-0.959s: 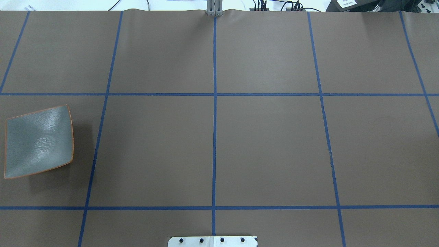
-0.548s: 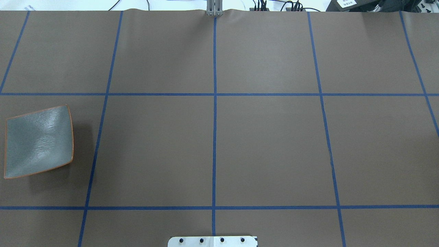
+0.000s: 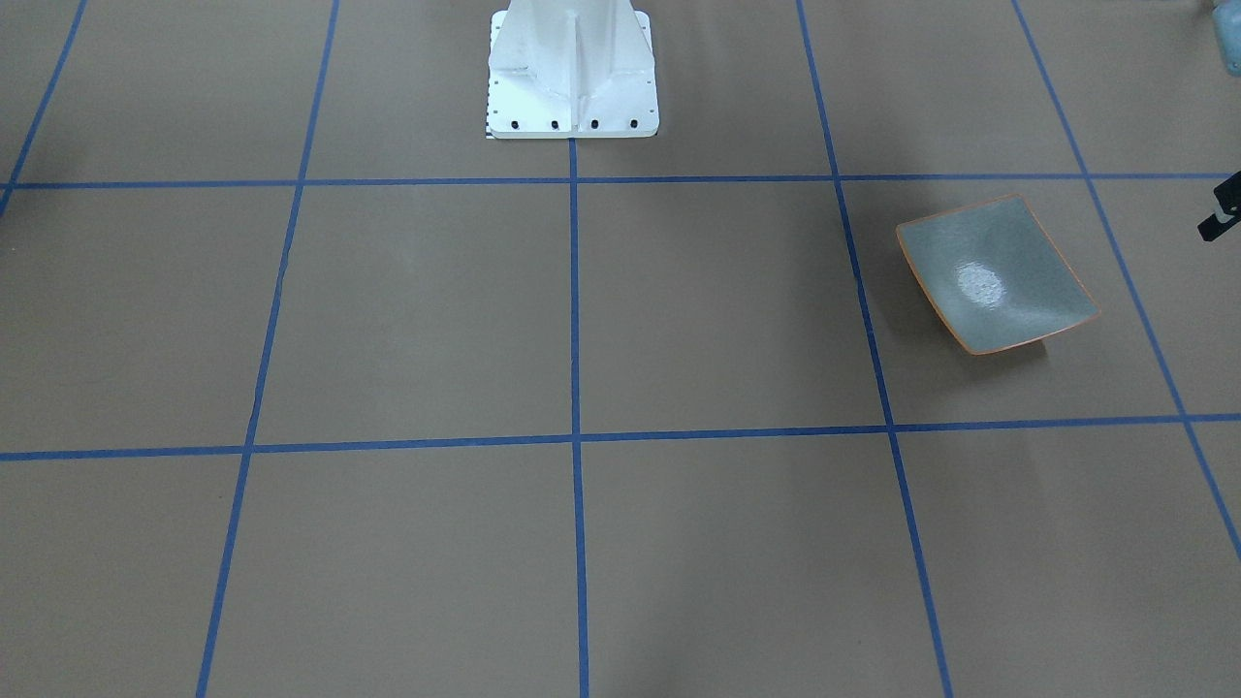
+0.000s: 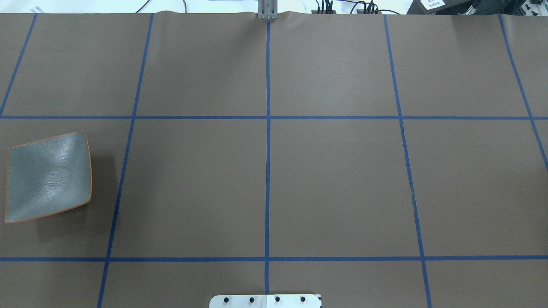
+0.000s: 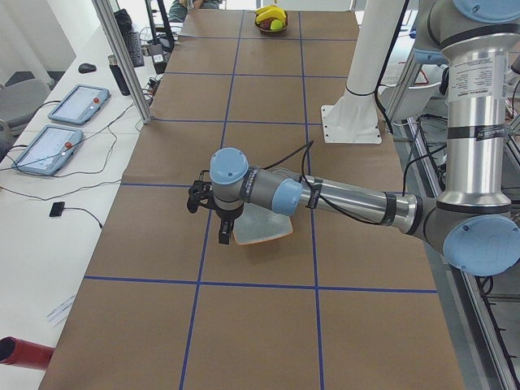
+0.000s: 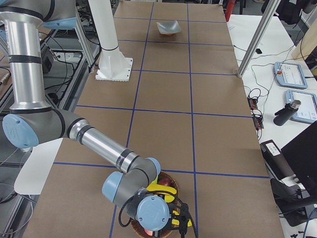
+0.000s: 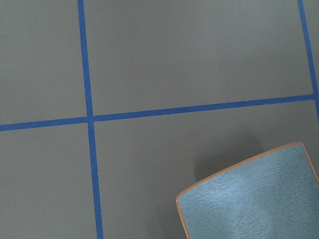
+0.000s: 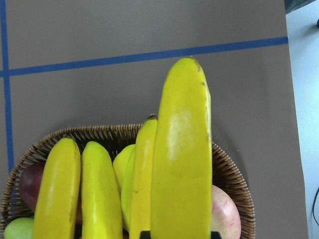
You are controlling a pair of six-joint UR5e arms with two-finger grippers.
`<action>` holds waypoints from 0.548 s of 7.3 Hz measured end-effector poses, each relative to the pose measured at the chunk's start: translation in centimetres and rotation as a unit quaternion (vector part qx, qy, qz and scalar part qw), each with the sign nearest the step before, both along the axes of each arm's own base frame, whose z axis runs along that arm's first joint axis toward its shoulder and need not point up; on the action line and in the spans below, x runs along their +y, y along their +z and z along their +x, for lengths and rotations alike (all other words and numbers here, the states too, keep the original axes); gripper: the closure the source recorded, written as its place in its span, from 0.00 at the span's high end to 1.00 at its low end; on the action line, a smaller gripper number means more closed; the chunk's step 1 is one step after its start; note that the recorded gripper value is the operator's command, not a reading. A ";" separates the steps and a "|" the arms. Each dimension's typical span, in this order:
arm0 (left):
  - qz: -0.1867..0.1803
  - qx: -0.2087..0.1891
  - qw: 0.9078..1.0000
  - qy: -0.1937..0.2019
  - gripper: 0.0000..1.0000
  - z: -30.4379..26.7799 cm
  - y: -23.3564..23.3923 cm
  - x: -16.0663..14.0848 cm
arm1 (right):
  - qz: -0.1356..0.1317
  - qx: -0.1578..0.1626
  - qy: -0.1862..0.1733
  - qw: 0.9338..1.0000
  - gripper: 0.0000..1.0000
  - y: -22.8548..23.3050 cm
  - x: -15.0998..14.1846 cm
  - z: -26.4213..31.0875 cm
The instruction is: Transfer all bananas from basket to plate
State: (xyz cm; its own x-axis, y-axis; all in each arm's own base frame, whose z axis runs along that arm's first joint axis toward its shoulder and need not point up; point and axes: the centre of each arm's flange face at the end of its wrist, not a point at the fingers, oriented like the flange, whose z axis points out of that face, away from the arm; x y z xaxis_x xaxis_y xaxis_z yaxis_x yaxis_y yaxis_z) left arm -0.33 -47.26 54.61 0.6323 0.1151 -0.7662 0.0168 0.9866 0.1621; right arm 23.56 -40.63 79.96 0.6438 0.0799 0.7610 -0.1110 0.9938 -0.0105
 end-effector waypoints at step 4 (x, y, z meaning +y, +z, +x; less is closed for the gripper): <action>0.006 0.010 1.000 0.000 1.00 1.3 -1.0 -0.5 | -0.004 -0.044 0.037 0.998 0.00 -9.1 -6.5 -4.1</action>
State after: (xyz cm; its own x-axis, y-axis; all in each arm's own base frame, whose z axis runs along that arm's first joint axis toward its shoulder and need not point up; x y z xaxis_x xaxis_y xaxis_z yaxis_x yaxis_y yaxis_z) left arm 0.95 -47.81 53.60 0.6171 0.1246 -0.7770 0.0204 0.9845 0.1741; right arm 19.46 -47.08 70.83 0.5668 0.1303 0.8135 -0.1816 0.9829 -0.0309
